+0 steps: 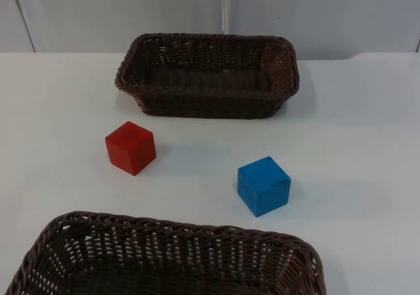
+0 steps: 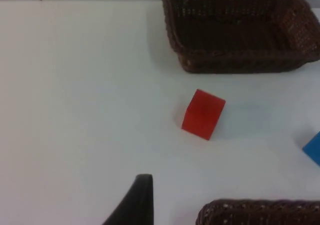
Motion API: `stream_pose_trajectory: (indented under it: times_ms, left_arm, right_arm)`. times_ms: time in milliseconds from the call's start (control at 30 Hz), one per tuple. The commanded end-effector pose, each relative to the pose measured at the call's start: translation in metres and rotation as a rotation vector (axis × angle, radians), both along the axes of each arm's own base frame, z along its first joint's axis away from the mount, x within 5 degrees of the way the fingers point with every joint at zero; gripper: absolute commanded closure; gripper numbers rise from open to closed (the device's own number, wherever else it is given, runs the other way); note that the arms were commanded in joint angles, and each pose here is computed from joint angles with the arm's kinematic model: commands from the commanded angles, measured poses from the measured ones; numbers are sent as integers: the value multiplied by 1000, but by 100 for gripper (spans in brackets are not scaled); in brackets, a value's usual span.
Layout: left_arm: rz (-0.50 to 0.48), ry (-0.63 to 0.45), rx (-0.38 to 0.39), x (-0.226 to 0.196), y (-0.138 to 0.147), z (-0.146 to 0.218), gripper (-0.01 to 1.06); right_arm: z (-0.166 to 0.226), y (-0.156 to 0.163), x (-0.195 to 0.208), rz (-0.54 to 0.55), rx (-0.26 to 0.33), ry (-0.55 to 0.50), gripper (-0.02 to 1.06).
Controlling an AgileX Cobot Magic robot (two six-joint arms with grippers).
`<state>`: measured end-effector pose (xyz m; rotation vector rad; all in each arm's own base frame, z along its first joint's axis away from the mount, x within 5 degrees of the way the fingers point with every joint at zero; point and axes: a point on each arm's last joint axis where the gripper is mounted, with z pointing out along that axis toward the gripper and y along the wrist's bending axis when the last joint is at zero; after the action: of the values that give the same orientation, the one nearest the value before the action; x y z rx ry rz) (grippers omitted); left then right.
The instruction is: Pick up one cube with the left hand and place it into the upper basket. Pick up one cube with the right hand and place it into the lower basket.
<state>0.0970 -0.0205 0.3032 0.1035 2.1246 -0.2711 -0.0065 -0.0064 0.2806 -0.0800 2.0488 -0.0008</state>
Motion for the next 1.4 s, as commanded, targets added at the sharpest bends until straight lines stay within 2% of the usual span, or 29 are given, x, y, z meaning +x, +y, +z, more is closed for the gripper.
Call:
stream_pose_trajectory:
  times_ms: [0, 167, 300, 400, 500, 600, 933, 1133, 1367]
  left_arm:
    - [-12, -40, -19, 6, -2, 5, 0]
    - [-36, -36, -14, 21, -3, 17, 0]
    - [-52, -21, 10, 39, -2, 26, 0]
    - [-90, -6, 64, 56, -1, 31, 0]
    - [-97, 15, 67, 67, -1, 33, 0]
    - [-101, 51, 48, 82, -2, 33, 0]
    - [-133, 90, 76, 114, -1, 25, 0]
    - [-134, 125, 65, 132, -1, 16, 0]
    - [-169, 143, 84, 150, -1, 9, 9]
  right_arm:
    - [-1, 0, 0, -4, 2, -4, -1]
    - [-1, 0, 0, -4, 2, -4, -1]
    - [-1, 0, 0, -4, 2, -4, -1]
    - [-1, 0, 0, -4, 2, -4, -1]
    - [-1, 0, 0, -4, 2, -4, -1]
    - [-1, 0, 0, -4, 2, -4, -1]
    - [-1, 0, 0, -4, 2, -4, -1]
    - [-1, 0, 0, -4, 2, -4, -1]
    - [-1, 0, 0, -4, 2, -4, -1]
